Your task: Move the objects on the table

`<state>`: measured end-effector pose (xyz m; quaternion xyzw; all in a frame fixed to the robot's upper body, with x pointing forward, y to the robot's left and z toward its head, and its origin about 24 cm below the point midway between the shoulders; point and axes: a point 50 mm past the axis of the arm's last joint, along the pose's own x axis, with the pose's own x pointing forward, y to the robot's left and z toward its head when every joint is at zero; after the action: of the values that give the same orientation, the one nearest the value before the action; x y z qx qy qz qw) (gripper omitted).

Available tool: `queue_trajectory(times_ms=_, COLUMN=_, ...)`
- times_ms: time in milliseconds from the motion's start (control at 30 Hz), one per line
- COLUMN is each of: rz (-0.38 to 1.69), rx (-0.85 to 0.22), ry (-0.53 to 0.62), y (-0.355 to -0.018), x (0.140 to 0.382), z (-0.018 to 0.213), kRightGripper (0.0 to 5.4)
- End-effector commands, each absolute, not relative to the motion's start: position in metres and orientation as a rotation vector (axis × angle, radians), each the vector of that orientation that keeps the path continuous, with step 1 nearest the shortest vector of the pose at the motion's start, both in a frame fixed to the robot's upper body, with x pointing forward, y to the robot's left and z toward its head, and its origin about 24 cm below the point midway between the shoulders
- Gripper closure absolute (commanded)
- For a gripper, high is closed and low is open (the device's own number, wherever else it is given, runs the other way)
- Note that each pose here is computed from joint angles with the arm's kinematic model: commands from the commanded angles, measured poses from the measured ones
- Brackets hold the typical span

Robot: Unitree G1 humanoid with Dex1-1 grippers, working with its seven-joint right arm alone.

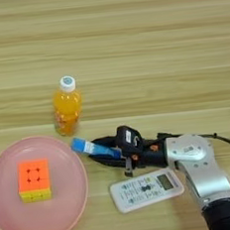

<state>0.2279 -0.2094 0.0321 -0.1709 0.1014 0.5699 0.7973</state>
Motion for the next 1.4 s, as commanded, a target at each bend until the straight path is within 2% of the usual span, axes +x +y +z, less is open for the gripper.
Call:
queue_trajectory(times_ms=33, rz=1.164, rx=-0.453, ry=0.141, y=-0.212, x=0.246, z=0.053, kRightGripper=4.00)
queue_trajectory(times_ms=667, rz=1.214, rx=-0.464, ry=0.245, y=-0.200, x=0.237, z=0.028, kRightGripper=4.00)
queue_trajectory(times_ms=700, rz=1.216, rx=-0.464, ry=0.246, y=-0.199, x=0.237, z=0.027, kRightGripper=3.64)
queue_trajectory(times_ms=967, rz=1.196, rx=-0.451, ry=0.235, y=-0.202, x=0.240, z=0.031, kRightGripper=2.93)
queue_trajectory(times_ms=1400, rz=1.179, rx=-0.400, ry=0.121, y=-0.236, x=0.242, z=0.077, kRightGripper=1.54)
